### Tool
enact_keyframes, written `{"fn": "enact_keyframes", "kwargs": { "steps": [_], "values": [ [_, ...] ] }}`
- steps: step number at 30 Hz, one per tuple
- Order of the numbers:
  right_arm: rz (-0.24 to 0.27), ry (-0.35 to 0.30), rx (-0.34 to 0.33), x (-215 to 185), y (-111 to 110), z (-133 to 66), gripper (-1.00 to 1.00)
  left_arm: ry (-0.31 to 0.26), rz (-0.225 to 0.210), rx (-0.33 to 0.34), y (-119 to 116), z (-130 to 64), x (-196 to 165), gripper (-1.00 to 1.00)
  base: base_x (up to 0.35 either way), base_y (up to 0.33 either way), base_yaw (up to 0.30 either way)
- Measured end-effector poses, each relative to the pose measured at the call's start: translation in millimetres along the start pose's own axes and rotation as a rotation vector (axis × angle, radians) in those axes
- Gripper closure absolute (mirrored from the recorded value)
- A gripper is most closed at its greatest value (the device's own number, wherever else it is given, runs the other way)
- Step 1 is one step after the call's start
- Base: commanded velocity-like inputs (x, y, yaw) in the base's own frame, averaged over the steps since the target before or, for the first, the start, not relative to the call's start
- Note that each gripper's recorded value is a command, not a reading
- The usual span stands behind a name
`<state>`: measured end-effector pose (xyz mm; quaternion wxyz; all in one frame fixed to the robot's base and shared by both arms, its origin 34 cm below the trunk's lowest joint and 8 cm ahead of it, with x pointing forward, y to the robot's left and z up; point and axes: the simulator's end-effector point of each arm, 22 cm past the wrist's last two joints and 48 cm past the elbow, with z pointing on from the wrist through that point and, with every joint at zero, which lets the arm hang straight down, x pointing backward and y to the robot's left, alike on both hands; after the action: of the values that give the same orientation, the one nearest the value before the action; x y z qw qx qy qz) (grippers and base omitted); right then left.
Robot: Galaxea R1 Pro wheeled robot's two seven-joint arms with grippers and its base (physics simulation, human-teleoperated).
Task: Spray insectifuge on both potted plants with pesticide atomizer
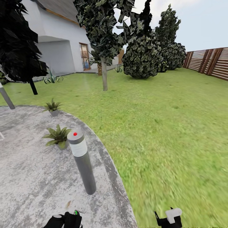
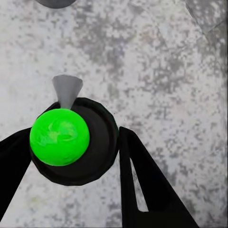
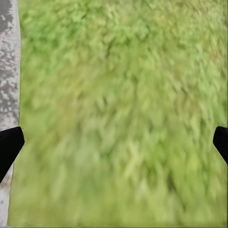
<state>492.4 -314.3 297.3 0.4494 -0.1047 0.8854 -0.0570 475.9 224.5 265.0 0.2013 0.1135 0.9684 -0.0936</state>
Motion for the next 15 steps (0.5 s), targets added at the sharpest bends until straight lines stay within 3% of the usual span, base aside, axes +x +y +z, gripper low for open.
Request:
{"fn": "enact_keyframes", "kwargs": {
  "steps": [15],
  "values": [
    [0.0, 0.0, 0.0, 0.1, 0.2, -0.1, -1.0, 0.0, 0.0, 0.0, -0.1, 0.0, 0.0, 1.0, 0.051, -0.276, 0.0]
  ]
}}
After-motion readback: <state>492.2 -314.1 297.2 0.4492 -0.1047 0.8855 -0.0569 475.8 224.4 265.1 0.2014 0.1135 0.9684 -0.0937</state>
